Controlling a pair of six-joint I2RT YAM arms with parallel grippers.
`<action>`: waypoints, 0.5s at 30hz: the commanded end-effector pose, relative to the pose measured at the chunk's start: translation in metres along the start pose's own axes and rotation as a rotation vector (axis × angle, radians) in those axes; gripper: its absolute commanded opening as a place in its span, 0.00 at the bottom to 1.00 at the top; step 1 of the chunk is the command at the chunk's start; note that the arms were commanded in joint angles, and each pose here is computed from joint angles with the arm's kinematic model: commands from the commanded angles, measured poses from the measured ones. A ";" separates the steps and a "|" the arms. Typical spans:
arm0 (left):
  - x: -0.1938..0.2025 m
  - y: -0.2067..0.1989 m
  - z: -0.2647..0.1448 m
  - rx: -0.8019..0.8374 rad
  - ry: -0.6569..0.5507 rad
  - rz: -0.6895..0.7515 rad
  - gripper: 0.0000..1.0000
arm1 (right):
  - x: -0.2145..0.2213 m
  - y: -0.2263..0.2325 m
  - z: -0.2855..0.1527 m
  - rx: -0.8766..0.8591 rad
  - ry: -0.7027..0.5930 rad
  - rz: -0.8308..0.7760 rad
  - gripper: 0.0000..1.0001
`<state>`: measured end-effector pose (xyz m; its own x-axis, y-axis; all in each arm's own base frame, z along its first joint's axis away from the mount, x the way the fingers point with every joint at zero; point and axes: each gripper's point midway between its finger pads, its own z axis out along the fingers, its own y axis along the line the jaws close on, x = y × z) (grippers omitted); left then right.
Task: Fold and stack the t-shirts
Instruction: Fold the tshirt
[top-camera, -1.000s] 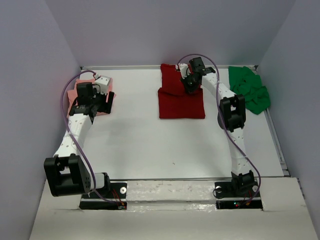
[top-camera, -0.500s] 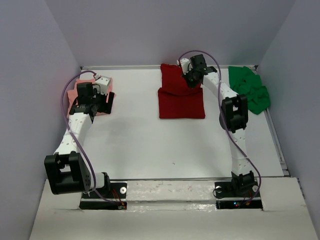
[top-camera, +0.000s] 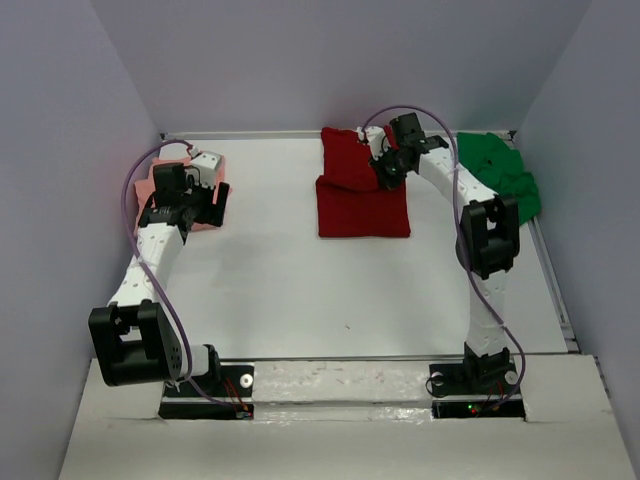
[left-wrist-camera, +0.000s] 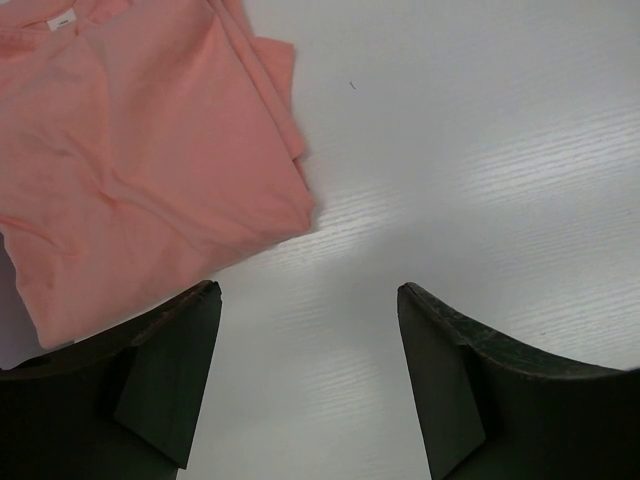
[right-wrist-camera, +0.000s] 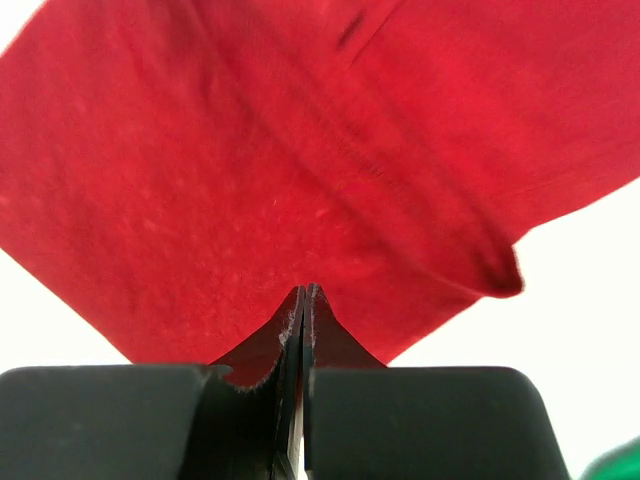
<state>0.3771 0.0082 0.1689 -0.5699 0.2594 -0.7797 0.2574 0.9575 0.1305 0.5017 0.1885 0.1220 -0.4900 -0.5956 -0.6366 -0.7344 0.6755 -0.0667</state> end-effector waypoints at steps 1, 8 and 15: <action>-0.020 0.005 -0.004 -0.006 -0.046 0.000 0.82 | 0.031 0.009 0.024 -0.049 0.089 -0.008 0.00; -0.017 0.007 -0.004 -0.020 -0.036 0.005 0.82 | 0.039 0.010 0.049 -0.072 0.128 -0.015 0.00; -0.016 0.009 -0.004 -0.029 -0.033 0.006 0.82 | 0.032 0.001 0.055 -0.049 0.119 -0.036 0.00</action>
<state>0.3781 0.0096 0.1659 -0.5791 0.2596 -0.7728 0.2529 0.9584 0.1324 0.5008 0.1860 0.0504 -0.5507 -0.6530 -0.5199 -0.7594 0.6505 -0.0128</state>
